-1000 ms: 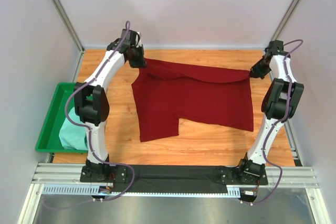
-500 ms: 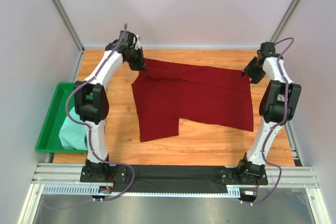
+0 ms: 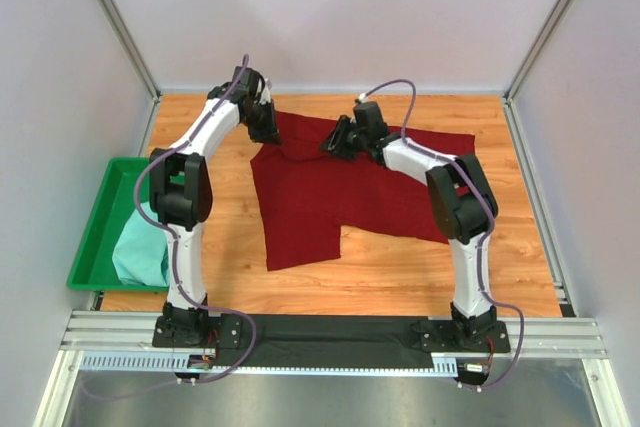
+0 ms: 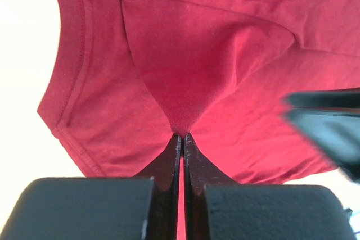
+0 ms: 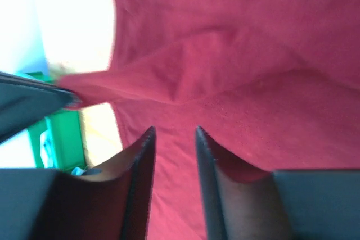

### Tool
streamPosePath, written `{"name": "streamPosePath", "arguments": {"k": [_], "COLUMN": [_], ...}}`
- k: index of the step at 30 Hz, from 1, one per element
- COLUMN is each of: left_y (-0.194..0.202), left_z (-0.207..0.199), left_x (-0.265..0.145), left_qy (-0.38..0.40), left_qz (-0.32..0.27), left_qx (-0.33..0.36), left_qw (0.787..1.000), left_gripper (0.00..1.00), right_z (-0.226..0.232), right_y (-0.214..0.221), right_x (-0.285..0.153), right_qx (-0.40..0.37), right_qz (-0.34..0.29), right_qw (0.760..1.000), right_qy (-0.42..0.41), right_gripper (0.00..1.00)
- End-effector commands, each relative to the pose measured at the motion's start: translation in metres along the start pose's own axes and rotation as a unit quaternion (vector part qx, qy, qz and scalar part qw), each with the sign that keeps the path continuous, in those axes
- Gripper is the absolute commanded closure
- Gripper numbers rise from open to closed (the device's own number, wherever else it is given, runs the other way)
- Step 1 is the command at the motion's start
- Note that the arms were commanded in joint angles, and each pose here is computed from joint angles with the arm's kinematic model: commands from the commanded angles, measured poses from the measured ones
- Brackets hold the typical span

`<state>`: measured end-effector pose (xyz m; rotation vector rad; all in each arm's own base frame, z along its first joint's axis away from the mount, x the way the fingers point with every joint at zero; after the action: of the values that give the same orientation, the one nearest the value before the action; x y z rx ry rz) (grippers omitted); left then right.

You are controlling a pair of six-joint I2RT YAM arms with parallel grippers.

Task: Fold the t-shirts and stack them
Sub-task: Fold the tshirt

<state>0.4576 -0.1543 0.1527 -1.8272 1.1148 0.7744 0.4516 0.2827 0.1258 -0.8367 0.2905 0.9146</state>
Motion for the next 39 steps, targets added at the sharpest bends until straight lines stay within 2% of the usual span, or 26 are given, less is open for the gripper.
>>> {"name": "streamPosePath", "arguments": {"k": [1,2,5,7,12,14,17,27,34,39], "left_y": [-0.017,-0.022,-0.031,-0.041,-0.057,-0.058,-0.057,-0.065,-0.075,-0.077], "left_z": [-0.005,-0.006,-0.004,-0.006,-0.010,-0.009,-0.005,-0.005,0.000,0.003], "left_x": [-0.007,-0.005,0.002,0.001,0.009,0.018,0.027,0.031,0.029,0.031], "left_qy": [0.001,0.001,-0.004,0.000,0.020,0.028,0.034,0.043,0.019,0.020], "left_qz": [-0.026,-0.030,-0.038,-0.052,-0.072,-0.060,-0.049,-0.070,-0.099,-0.100], "left_qx": [0.014,0.016,0.015,0.010,0.005,-0.001,-0.011,-0.010,-0.009,-0.014], "left_qw": [1.000,0.999,0.999,0.999,0.997,0.998,0.998,0.997,0.995,0.995], "left_gripper": [1.00,1.00,1.00,1.00,1.00,1.00,1.00,1.00,1.00,1.00], "right_z": [0.013,0.010,0.003,-0.002,-0.010,-0.010,-0.013,-0.016,-0.015,-0.010], "right_y": [-0.020,-0.013,-0.005,-0.004,-0.001,-0.002,0.001,0.005,0.009,0.008], "right_x": [0.014,0.020,0.029,0.032,0.046,0.050,0.058,0.055,0.039,0.047], "right_qx": [0.021,0.021,0.023,0.018,0.019,0.025,0.040,0.047,0.046,0.046], "right_qz": [-0.052,-0.045,-0.036,-0.035,-0.026,-0.025,-0.018,-0.026,-0.033,-0.028], "right_qw": [0.998,0.999,0.999,0.999,0.999,0.999,0.999,0.999,0.998,0.999], "right_qy": [-0.025,-0.020,-0.013,-0.003,0.010,0.008,0.008,0.010,0.010,0.002], "right_gripper": [0.66,0.75,0.86,0.87,0.85,0.80,0.77,0.83,0.70,0.69]}}
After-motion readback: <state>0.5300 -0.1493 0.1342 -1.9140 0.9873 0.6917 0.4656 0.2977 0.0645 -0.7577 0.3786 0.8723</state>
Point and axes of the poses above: each gripper's point midway between its finger pads, its own x axis out along the fingers, its own z axis along the line the jaws close on, y = z × x, the point moved 5 cm from there along -x, back along the fingers, and after that the axes turned 7 degrees about -x, right-handed, at the moved point
